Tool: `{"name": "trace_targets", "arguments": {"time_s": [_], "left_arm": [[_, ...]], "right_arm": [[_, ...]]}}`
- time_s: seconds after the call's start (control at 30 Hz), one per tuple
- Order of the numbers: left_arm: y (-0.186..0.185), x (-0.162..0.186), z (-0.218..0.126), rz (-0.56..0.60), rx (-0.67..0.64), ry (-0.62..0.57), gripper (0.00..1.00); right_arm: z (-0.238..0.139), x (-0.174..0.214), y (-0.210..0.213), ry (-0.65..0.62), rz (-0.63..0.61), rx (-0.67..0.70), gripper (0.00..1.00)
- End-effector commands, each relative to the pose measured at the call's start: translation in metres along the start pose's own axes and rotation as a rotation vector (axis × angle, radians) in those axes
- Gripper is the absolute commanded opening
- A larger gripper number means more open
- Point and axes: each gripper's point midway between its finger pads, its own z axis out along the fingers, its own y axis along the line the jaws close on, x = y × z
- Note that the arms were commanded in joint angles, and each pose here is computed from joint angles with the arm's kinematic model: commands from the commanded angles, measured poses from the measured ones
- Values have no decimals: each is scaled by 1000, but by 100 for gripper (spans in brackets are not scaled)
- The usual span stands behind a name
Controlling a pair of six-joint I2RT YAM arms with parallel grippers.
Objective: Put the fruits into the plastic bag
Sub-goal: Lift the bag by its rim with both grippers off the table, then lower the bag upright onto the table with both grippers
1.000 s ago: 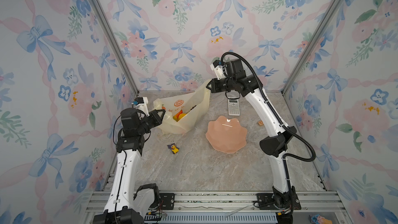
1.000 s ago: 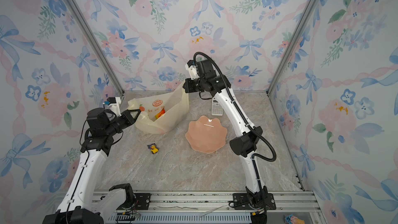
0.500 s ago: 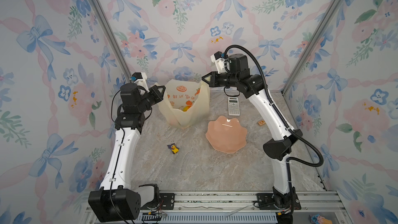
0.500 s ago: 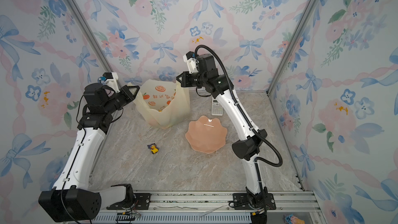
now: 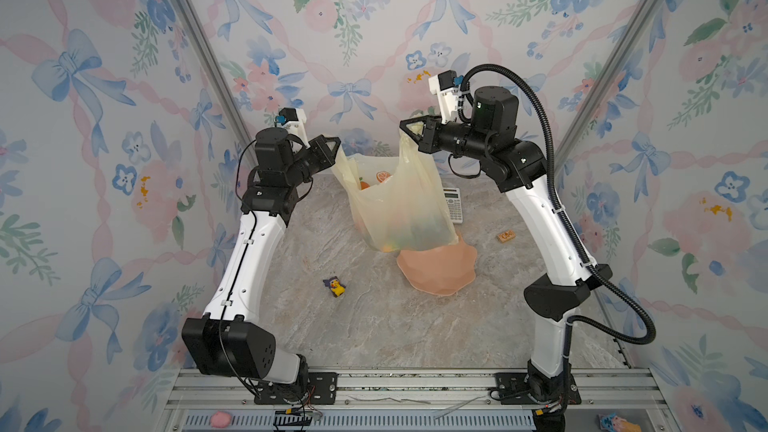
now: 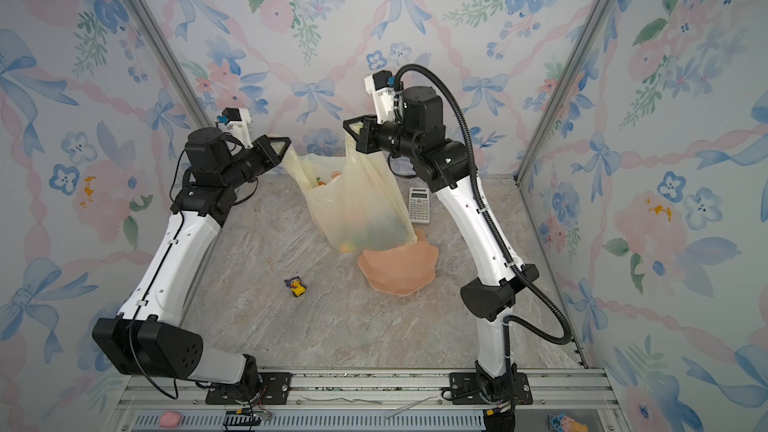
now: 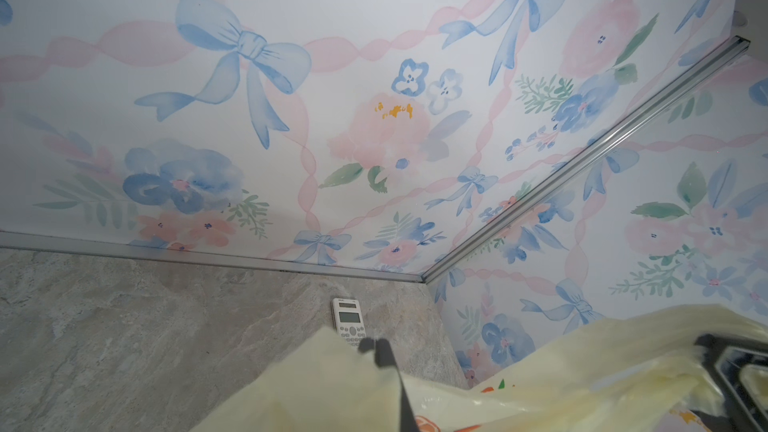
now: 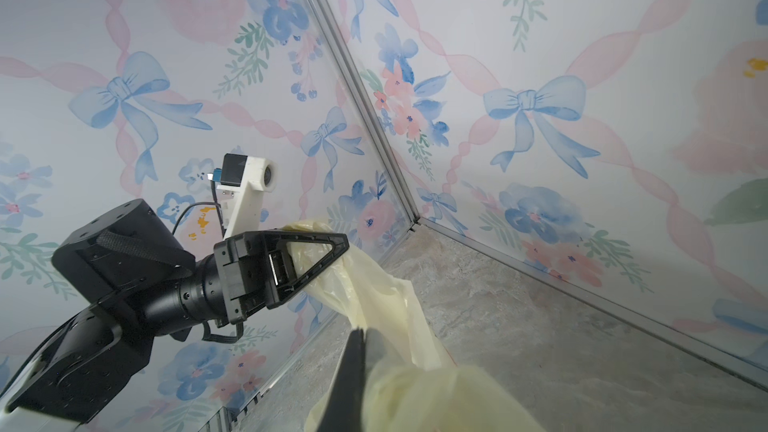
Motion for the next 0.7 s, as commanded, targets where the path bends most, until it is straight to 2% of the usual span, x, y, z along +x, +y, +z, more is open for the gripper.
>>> {"name": "trace_targets", "arguments": {"time_s": [0.0, 0.33, 0.47, 0.67], "left_arm": [[-28, -20, -10, 45, 48, -63, 0], [-51, -34, -14, 78, 107, -80, 0], [-32, -23, -5, 77, 61, -60, 0], [7, 13, 11, 49, 2, 1, 0]], "right_arm": [[-6, -18, 6, -62, -34, -23, 0], [-1, -25, -5, -95, -14, -14, 0], [15, -19, -19, -90, 10, -13, 0], [50, 21, -88, 14, 132, 27, 0]]}}
